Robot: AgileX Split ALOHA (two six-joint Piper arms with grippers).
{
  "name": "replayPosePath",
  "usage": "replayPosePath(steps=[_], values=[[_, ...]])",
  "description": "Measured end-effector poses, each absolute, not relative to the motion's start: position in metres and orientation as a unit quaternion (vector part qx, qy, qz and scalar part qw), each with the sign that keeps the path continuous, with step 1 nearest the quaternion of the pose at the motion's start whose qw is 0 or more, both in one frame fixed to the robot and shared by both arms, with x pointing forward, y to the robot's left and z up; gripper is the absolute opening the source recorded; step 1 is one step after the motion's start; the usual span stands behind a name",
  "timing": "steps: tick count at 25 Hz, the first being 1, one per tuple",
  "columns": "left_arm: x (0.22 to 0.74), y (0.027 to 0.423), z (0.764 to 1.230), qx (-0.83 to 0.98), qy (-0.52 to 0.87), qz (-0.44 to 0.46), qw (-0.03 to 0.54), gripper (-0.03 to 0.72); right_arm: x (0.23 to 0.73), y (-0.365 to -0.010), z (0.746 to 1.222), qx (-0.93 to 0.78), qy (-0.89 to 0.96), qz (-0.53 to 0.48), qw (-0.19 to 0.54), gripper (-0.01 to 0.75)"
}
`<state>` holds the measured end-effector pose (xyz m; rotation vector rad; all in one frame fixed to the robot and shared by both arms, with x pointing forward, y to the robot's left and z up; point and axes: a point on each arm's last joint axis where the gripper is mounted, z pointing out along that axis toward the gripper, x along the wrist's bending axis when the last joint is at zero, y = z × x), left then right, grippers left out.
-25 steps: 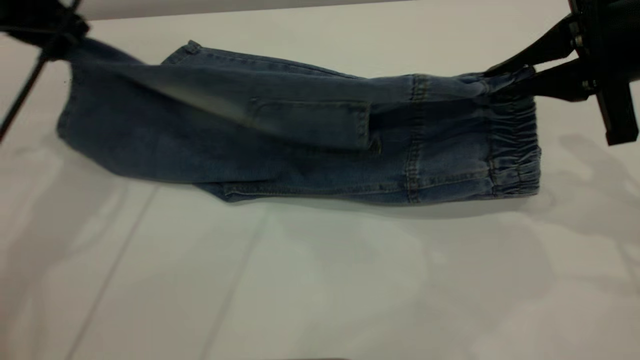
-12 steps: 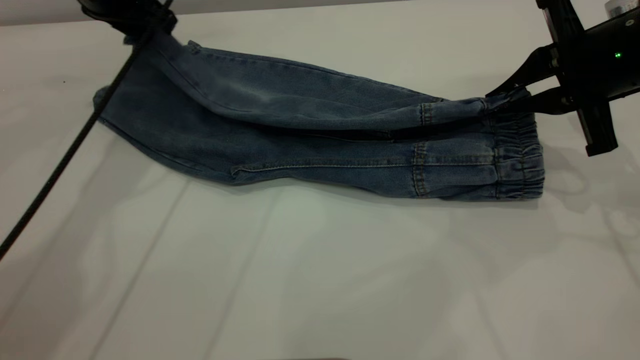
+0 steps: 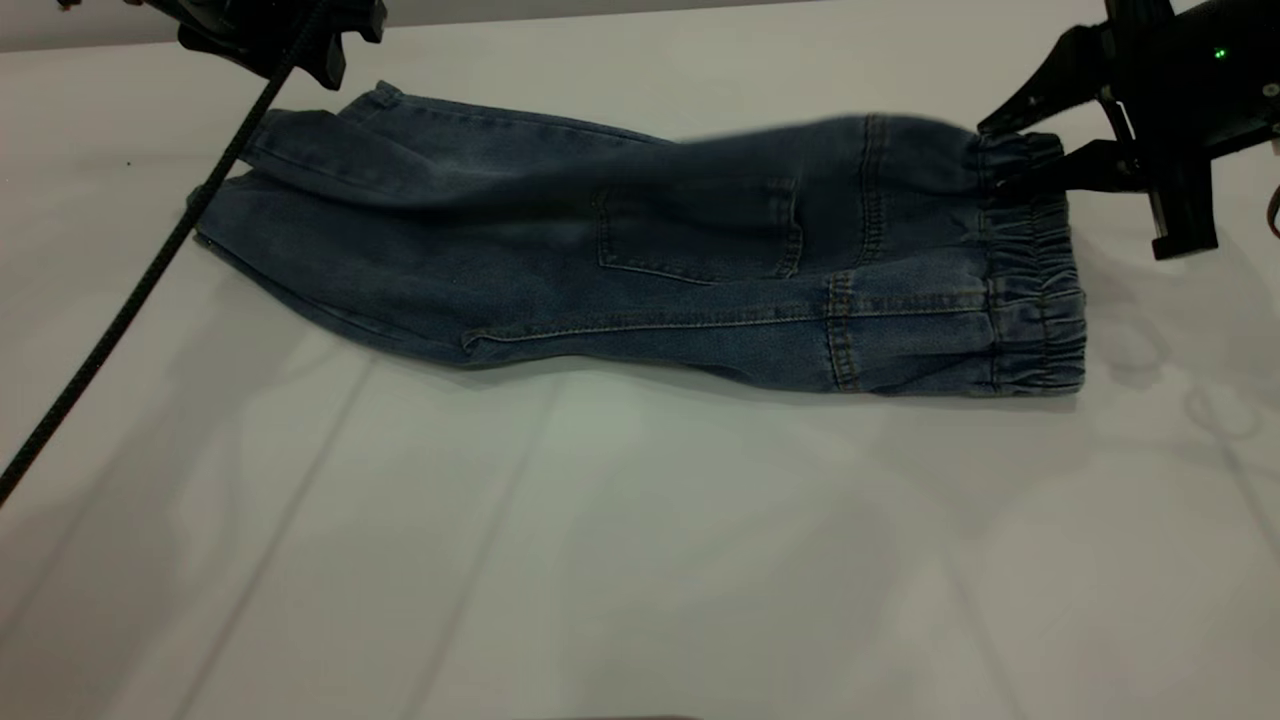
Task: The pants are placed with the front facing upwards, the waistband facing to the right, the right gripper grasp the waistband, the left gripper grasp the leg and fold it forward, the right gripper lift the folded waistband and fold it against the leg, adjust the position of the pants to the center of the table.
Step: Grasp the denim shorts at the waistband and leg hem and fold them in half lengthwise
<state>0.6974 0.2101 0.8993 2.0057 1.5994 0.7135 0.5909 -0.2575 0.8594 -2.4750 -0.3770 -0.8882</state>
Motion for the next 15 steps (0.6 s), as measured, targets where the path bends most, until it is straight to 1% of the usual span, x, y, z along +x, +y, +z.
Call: replayPosePath(steps=[2,6,9,15], values=[[0.695,0.208,0.898,0.736,0.585,0.256,0.225,0.355,0.592,-0.259,0.860,-0.905,-0.136,-0.327,0.237,0.338],[0.691,0.203,0.896,0.743,0.587,0.249,0.206,0.355,0.593,-0.259,0.860,-0.905,-0.136,-0.327,0.238,0.428],[0.689,0.200,0.895,0.746,0.586,0.246,0.200,0.355,0.592,-0.256,0.862,-0.895,-0.150,-0.335,0.254,0.451],[0.685,0.192,0.894,0.764,0.569,0.243,0.183,0.356,0.586,-0.240,0.875,-0.824,-0.267,-0.382,0.321,0.454]])
